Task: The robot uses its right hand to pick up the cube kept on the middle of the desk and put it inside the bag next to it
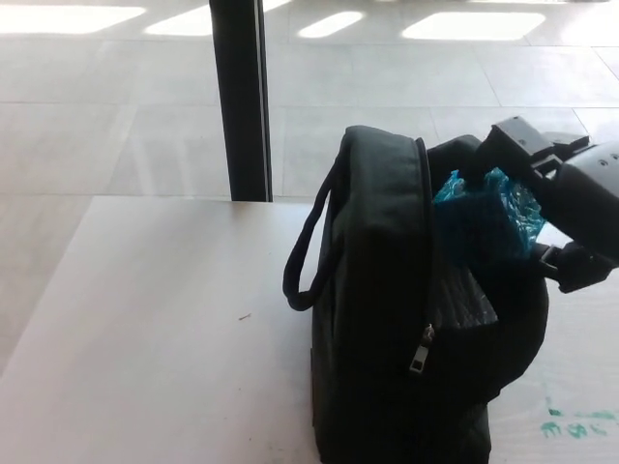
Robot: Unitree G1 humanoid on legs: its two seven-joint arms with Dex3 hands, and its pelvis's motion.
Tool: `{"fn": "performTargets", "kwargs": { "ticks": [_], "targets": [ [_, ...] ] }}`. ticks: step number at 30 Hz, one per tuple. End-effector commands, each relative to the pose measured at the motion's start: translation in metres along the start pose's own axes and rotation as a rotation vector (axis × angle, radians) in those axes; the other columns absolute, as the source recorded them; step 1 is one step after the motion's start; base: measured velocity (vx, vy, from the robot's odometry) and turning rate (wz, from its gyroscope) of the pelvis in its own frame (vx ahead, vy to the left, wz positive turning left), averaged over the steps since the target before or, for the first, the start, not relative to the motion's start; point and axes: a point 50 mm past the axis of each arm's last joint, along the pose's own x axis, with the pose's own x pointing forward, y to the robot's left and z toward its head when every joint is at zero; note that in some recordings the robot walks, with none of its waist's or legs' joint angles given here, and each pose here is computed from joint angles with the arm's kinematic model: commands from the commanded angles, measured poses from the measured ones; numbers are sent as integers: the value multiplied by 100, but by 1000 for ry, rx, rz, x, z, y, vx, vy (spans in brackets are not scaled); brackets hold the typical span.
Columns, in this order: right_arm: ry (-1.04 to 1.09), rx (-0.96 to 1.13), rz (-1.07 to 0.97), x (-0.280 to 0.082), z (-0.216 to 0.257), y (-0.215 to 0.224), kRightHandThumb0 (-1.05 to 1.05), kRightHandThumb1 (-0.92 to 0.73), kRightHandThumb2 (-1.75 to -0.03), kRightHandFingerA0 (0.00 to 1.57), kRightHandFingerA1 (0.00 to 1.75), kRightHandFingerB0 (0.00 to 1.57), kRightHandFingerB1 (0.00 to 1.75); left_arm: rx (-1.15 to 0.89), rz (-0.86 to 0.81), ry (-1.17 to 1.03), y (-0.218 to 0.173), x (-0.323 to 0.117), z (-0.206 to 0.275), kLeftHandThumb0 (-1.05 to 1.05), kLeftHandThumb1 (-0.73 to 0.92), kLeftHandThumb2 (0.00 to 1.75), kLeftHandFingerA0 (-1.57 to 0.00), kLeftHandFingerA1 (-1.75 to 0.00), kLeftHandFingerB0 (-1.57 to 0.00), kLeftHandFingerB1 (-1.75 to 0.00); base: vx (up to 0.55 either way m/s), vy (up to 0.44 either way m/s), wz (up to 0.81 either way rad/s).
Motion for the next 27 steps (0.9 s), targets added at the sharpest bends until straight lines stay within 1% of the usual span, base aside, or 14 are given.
{"fn": "performTargets", "kwargs": {
  "ticks": [1, 2, 3, 4, 5, 8, 13, 14, 15, 17, 18, 19, 21, 27],
  "targets": [
    [-56, -123, 85, 7, 5, -6, -29, -66, -71, 91, 175, 77, 138, 7, 28, -27, 7, -2, 7, -105, 60, 88, -29, -151, -24, -143, 0, 0, 0],
    [-59, -127, 87, 8, 5, -6, -29, -66, -71, 91, 175, 77, 138, 8, 28, -26, 7, -2, 7, -105, 60, 88, -29, -151, -24, -143, 0, 0, 0],
    [-63, -137, 87, 8, 6, -6, -37, -52, -97, 120, 134, 86, 106, 10, 27, -27, 7, -2, 7, -105, 62, 88, -28, -148, -23, -142, 0, 0, 0],
    [-69, -154, 88, 10, 6, -7, -37, -52, -97, 120, 134, 86, 106, 13, 23, -28, 7, -3, 7, -105, 62, 88, -28, -148, -23, -142, 0, 0, 0],
    [-108, -182, 79, 14, 10, -9, -27, -61, -73, 92, 174, 76, 132, 17, 19, -30, 7, -3, 7, -105, 62, 89, -28, -147, -23, -141, 0, 0, 0],
    [-134, -200, 69, 20, 13, -9, -28, -58, -69, 94, 175, 78, 138, 18, 24, -27, 6, -2, 7, -105, 61, 90, -29, -146, -23, -140, 0, 0, 0],
    [-166, -239, 58, 28, 21, -11, -28, -59, -70, 92, 173, 74, 68, 28, 26, -23, 6, -2, 7, -105, 59, 90, -32, -153, -25, -145, 0, 0, 0],
    [-162, -235, 57, 29, 22, -12, -35, -66, -65, 92, 160, 59, 53, 26, 21, -23, 7, -2, 7, -105, 58, 93, -36, -158, -26, -148, 0, 0, 0],
    [-133, -284, 101, 29, 22, -14, -52, -69, -61, 73, 106, 25, 36, 28, 22, -23, 7, -2, 7, -105, 58, 92, -38, -159, -27, -149, 0, 0, 0],
    [-118, -307, 119, 29, 23, -15, -52, -69, -61, 73, 106, 25, 36, 30, 22, -22, 7, -3, 6, -105, 58, 92, -38, -159, -27, -149, 0, 0, 0],
    [-95, -323, 142, 28, 22, -15, -57, -64, -59, 58, 72, 14, 31, 34, 16, -23, 7, -2, 7, -105, 58, 91, -35, -157, -26, -147, 0, 0, 0],
    [-60, -434, 180, 25, 19, -17, -89, -51, -88, 0, 12, 0, 6, 29, 22, -19, 7, -2, 6, -105, 61, 89, -30, -146, -23, -139, 0, 0, 0],
    [-36, -466, 213, 23, 17, -17, -87, -40, -74, 0, 0, 0, 10, 26, 30, -12, 8, -2, 5, -105, 62, 90, -31, -145, -24, -137, 0, 0, 0],
    [38, -475, 235, 18, 9, -24, -89, -48, -89, 0, 15, 0, 12, 23, 29, -10, 9, -4, 3, -105, 60, 88, -31, -150, -26, -144, 0, 0, 0]
  ]
}}
